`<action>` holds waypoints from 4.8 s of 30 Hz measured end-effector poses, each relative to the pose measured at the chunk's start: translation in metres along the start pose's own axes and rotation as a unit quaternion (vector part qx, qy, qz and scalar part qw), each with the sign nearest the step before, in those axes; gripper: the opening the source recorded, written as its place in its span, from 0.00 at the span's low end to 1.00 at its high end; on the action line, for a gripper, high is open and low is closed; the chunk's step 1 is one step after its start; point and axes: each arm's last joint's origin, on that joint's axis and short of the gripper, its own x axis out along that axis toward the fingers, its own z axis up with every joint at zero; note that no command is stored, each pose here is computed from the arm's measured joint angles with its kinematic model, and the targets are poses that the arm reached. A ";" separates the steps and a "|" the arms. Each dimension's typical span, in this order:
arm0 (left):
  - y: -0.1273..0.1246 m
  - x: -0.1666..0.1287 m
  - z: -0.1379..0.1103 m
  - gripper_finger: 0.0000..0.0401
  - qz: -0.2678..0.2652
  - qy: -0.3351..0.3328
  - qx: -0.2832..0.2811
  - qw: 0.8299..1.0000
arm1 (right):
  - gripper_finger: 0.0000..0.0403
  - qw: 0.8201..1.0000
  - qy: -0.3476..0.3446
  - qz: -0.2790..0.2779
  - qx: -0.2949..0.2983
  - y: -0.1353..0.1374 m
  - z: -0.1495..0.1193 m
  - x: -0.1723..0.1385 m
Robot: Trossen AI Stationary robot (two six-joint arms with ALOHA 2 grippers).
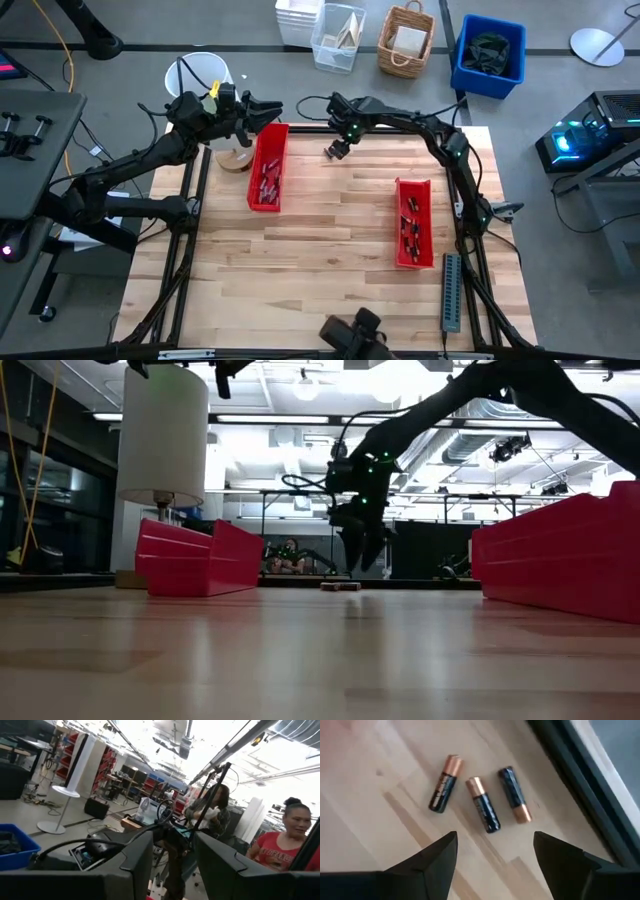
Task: Sort batteries
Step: Put the black battery into the bottom red bin
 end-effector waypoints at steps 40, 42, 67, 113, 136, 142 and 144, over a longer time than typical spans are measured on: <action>0.001 0.000 -0.001 0.34 0.001 0.002 -0.013 1.000 | 0.26 0.988 0.055 0.034 -0.137 0.012 -0.007 0.039; 0.001 0.000 -0.001 0.34 0.001 0.002 -0.013 1.000 | 0.13 0.988 0.072 0.026 -0.135 0.015 -0.011 0.038; 0.000 0.000 -0.001 0.34 -0.001 0.003 0.003 1.000 | 0.08 0.994 0.016 0.075 0.072 0.066 -0.149 -0.148; 0.015 -0.006 0.007 0.34 0.032 -0.013 -0.007 0.999 | 0.46 0.960 -0.053 0.052 0.269 0.093 -0.219 -0.196; 0.015 -0.006 0.008 0.34 0.030 -0.013 -0.054 0.998 | 0.46 0.991 0.000 0.007 0.136 0.093 0.035 0.018; 0.015 -0.006 0.008 0.34 0.030 -0.013 -0.054 0.998 | 0.46 0.990 -0.008 -0.001 0.138 0.097 0.044 0.029; 0.015 -0.006 0.007 0.34 0.028 -0.012 -0.056 0.998 | 0.46 0.989 0.009 -0.034 0.141 0.095 0.039 0.031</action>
